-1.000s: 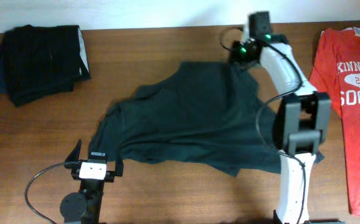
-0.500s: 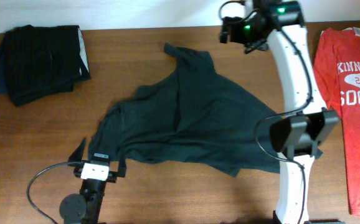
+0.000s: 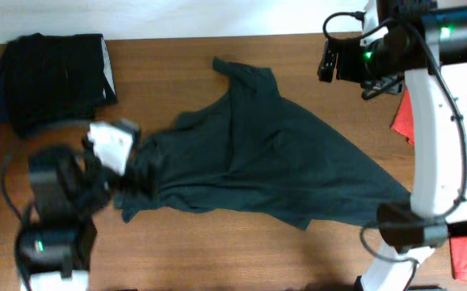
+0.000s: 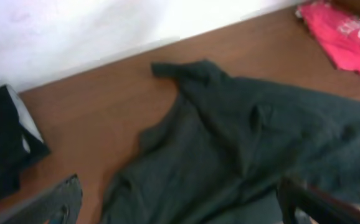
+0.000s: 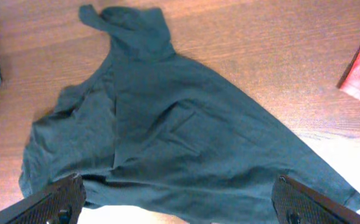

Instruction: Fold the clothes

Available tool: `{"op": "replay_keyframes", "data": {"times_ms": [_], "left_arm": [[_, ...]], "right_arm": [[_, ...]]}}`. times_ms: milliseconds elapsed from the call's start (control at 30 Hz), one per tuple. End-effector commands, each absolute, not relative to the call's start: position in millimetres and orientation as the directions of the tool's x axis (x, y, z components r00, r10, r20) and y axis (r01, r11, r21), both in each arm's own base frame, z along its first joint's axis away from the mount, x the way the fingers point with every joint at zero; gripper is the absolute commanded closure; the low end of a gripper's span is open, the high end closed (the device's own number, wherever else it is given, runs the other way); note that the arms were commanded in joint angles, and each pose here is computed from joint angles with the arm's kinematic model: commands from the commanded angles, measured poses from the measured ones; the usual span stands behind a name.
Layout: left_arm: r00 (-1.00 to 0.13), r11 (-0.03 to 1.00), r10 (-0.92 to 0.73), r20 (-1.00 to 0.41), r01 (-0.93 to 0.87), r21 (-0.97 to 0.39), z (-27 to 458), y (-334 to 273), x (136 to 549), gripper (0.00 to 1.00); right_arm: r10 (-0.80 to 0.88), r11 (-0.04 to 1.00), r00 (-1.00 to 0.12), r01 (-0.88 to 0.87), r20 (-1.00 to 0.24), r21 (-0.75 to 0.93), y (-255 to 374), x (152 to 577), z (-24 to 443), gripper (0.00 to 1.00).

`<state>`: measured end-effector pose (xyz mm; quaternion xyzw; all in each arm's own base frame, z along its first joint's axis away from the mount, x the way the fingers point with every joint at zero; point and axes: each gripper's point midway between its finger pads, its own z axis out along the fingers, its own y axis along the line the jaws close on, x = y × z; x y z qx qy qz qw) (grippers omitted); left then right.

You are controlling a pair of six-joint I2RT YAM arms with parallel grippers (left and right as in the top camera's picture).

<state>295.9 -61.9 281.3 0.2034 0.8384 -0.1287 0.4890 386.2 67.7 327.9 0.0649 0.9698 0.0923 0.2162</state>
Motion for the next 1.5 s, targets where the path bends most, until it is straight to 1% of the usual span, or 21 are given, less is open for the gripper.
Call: {"op": "replay_keyframes", "data": {"times_ms": [0,100,167,300,400,433,500,533,600,667,733,767,800,1000,1067,1133,1333,1367,1400,1433,1467], "left_arm": [[-0.579,0.926,0.206,-0.789,0.377,-0.035,274.6,-41.3,319.5,0.01],[-0.716,0.959,0.094,-0.692,0.252,-0.130,243.1,-16.7,329.9,0.01],[-0.764,0.956,0.052,-0.643,0.223,-0.188,223.1,-8.3,335.8,0.01],[-0.818,0.945,0.036,-0.574,0.215,-0.248,194.9,-9.6,344.6,0.01],[-0.847,0.942,0.030,-0.530,0.201,-0.268,177.9,-8.9,348.4,0.01],[-0.856,0.942,0.029,-0.516,0.197,-0.273,173.0,-8.8,348.6,0.01],[-0.863,0.941,0.027,-0.504,0.193,-0.279,168.6,-8.7,349.3,0.01],[-0.866,0.941,0.027,-0.500,0.191,-0.280,166.8,-8.5,349.7,0.01],[-0.867,0.942,0.028,-0.498,0.189,-0.277,166.0,-7.8,350.0,0.01],[-0.867,0.943,0.028,-0.497,0.188,-0.275,165.7,-7.4,349.9,0.01],[-0.867,0.943,0.028,-0.497,0.188,-0.275,165.7,-7.4,349.9,0.01],[-0.867,0.943,0.028,-0.497,0.188,-0.275,165.8,-7.5,349.9,0.01],[-0.867,0.943,0.028,-0.497,0.188,-0.275,165.8,-7.5,349.9,0.01],[-0.867,0.943,0.028,-0.497,0.188,-0.275,165.8,-7.5,349.9,0.01],[-0.867,0.943,0.028,-0.497,0.188,-0.275,165.8,-7.5,349.9,0.01],[-0.867,0.943,0.028,-0.497,0.188,-0.275,165.7,-7.5,349.8,0.01],[-0.867,0.943,0.028,-0.497,0.188,-0.275,165.7,-7.4,349.9,0.01],[-0.867,0.943,0.028,-0.497,0.188,-0.275,165.8,-7.5,349.9,0.01],[-0.867,0.943,0.028,-0.497,0.188,-0.275,165.8,-7.5,349.9,0.01],[-0.867,0.943,0.028,-0.498,0.188,-0.275,165.8,-7.5,350.0,0.01],[-0.867,0.943,0.028,-0.498,0.188,-0.275,165.8,-7.5,350.0,0.01]], "right_arm": [[0.142,0.985,-0.888,0.081,-0.437,0.154,72.9,345.1,343.8,0.01],[0.123,0.989,-0.929,0.086,-0.349,0.119,81.3,310.3,316.7,0.01],[0.116,0.990,-0.952,0.089,-0.284,0.105,87.1,290.8,289.3,0.01],[0.085,0.995,-0.991,0.078,-0.101,0.068,95.5,252.8,205.9,0.01],[0.084,0.990,-0.992,0.094,0.094,0.104,103.4,218.9,137.3,0.01],[0.093,0.986,-0.987,0.109,0.131,0.123,106.7,211.2,124.0,0.00],[0.120,0.982,-0.977,0.142,0.174,0.123,106.9,200.8,104.9,0.05],[0.141,0.980,-0.969,0.165,0.201,0.108,104.6,193.0,95.2,0.10],[0.156,0.975,-0.958,0.188,0.241,0.116,106.5,182.7,83.5,0.11],[0.155,0.969,-0.956,0.197,0.251,0.150,111.3,178.9,68.7,0.17],[0.156,0.960,-0.959,0.204,0.238,0.190,116.6,178.9,50.4,0.30],[0.159,0.958,-0.959,0.207,0.234,0.199,117.5,178.4,43.8,0.33],[0.158,0.957,-0.960,0.206,0.232,0.202,117.3,176.9,37.1,0.35],[0.220,0.949,-0.952,0.260,0.212,0.180,112.6,176.1,19.0,0.35],[0.259,0.949,-0.949,0.284,0.178,0.135,104.2,180.6,13.0,0.35],[0.266,0.951,-0.946,0.289,0.184,0.113,101.3,179.4,5.0,0.35],[0.268,0.951,-0.940,0.293,0.213,0.098,103.2,181.9,-16.5,0.41],[0.268,0.951,-0.940,0.293,0.213,0.097,103.1,182.0,-16.6,0.47],[0.268,0.951,-0.940,0.293,0.213,0.097,103.0,181.9,-16.5,0.58],[0.268,0.951,-0.940,0.293,0.212,0.096,102.9,182.0,-16.6,0.64],[0.268,0.952,-0.941,0.292,0.205,0.097,102.8,183.7,-16.8,0.68]]}}
